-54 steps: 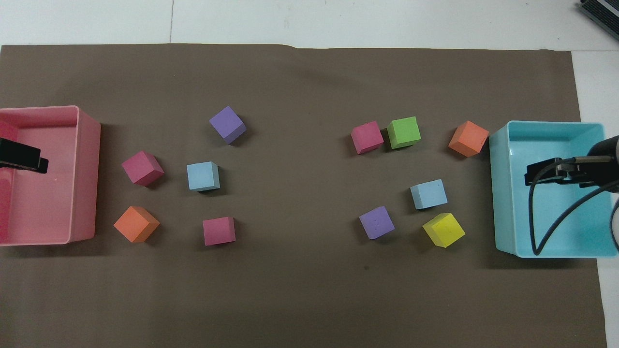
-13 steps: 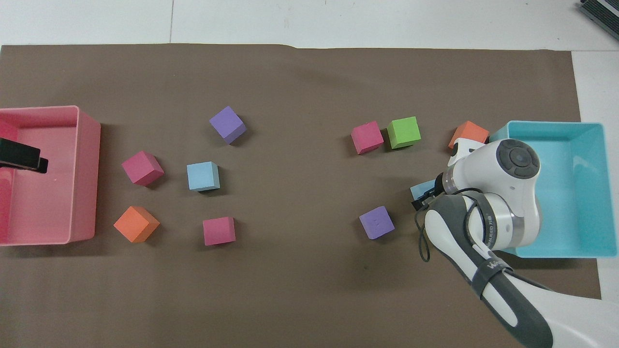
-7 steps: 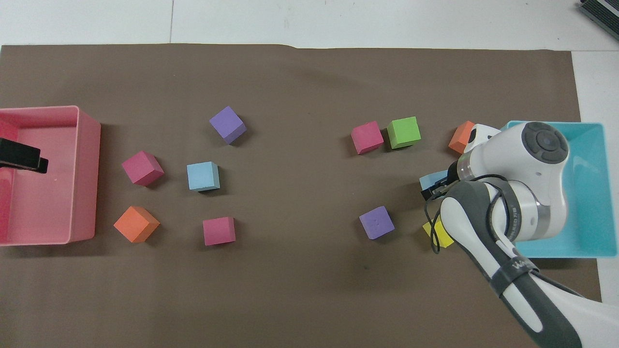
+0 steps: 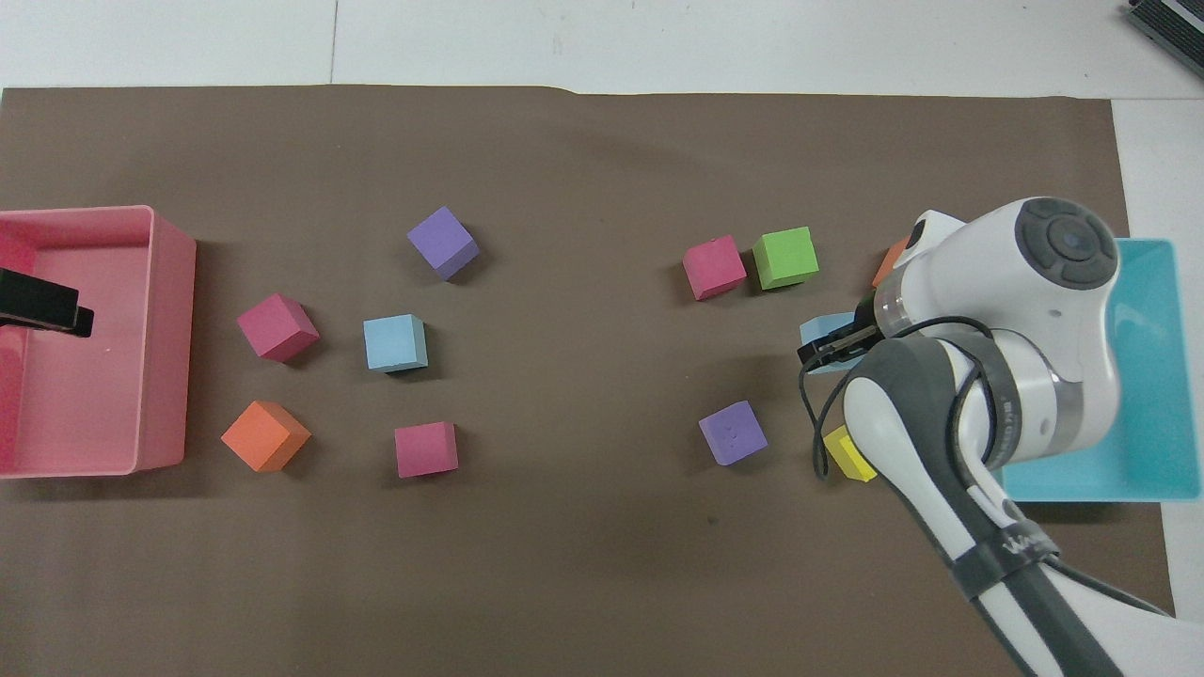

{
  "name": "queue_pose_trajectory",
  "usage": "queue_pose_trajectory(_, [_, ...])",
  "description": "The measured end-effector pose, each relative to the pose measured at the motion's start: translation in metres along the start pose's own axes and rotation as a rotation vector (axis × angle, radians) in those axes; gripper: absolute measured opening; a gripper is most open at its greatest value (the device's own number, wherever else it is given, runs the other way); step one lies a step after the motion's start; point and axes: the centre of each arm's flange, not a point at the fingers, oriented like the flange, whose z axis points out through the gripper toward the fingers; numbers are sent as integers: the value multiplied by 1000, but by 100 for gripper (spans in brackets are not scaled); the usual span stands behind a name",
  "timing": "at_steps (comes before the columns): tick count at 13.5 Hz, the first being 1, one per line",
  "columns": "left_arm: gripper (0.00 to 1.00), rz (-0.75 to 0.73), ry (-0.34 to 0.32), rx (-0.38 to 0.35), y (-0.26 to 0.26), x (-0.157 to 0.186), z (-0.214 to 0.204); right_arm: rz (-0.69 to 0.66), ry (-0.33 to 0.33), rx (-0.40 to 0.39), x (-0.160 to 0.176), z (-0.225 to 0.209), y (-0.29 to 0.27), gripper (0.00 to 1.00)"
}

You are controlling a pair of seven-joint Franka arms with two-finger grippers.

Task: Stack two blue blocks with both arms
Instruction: 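Carry the light blue cube to the table center and release it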

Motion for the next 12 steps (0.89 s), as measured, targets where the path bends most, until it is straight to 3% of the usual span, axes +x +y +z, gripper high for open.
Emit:
queue_pose_trajectory(5, [100, 0, 0, 0, 0, 0, 0, 107, 30, -6, 31, -6, -105, 64])
queue_pose_trajectory(12, [100, 0, 0, 0, 0, 0, 0, 123, 6, -20, 56, 40, -205, 64])
